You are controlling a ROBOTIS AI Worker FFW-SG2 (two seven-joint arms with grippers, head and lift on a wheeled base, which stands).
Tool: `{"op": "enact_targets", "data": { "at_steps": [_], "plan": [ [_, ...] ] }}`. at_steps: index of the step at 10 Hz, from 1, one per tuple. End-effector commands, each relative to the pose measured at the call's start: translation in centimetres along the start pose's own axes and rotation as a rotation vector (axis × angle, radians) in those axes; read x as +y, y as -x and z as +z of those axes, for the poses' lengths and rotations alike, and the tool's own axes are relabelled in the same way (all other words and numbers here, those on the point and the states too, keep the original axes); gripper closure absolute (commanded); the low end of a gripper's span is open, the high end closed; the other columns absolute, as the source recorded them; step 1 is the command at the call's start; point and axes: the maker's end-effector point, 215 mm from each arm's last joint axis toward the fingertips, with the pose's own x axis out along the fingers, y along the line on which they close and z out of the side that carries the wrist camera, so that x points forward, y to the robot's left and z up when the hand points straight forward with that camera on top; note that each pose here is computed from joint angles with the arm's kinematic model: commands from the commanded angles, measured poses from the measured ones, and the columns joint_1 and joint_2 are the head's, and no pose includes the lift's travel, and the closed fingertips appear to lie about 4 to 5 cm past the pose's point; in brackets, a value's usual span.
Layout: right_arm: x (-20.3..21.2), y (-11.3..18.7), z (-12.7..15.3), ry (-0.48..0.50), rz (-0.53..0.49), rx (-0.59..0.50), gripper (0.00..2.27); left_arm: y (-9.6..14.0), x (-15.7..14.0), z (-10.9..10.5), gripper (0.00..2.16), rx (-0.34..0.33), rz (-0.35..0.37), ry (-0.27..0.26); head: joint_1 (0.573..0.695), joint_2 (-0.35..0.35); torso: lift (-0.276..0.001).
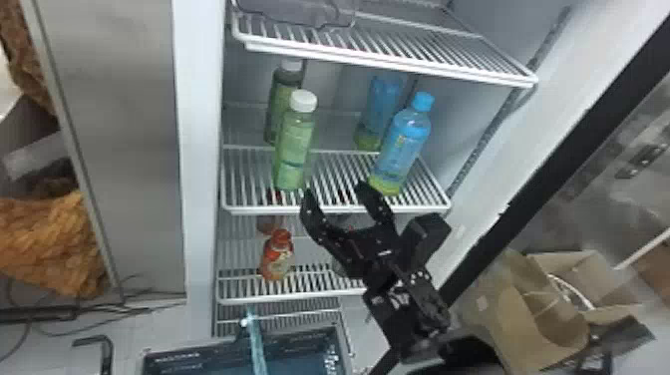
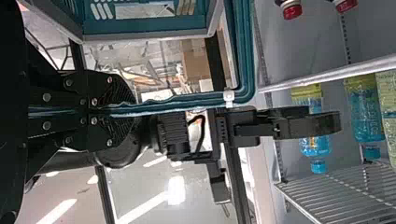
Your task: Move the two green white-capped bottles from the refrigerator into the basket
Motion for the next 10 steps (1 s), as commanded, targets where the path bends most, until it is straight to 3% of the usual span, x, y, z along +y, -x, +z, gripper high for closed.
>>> {"op": "enact_targets", "data": {
  "at_steps": [1, 10],
  "plan": [
    [0.0, -1.8, 0.3, 0.005, 0.019, -0.008, 0.16, -0.1, -0.1, 0.0, 1.17, 0.003, -0.003, -0.002, 0.695, -0.343, -0.004],
    [3.0, -9.3, 1.1, 0.029, 0.117, -0.031, 0.17, -0.2, 0.0, 0.1, 1.17, 0.001, 0.0, -0.002, 0.695, -0.264, -0.004]
  ]
}}
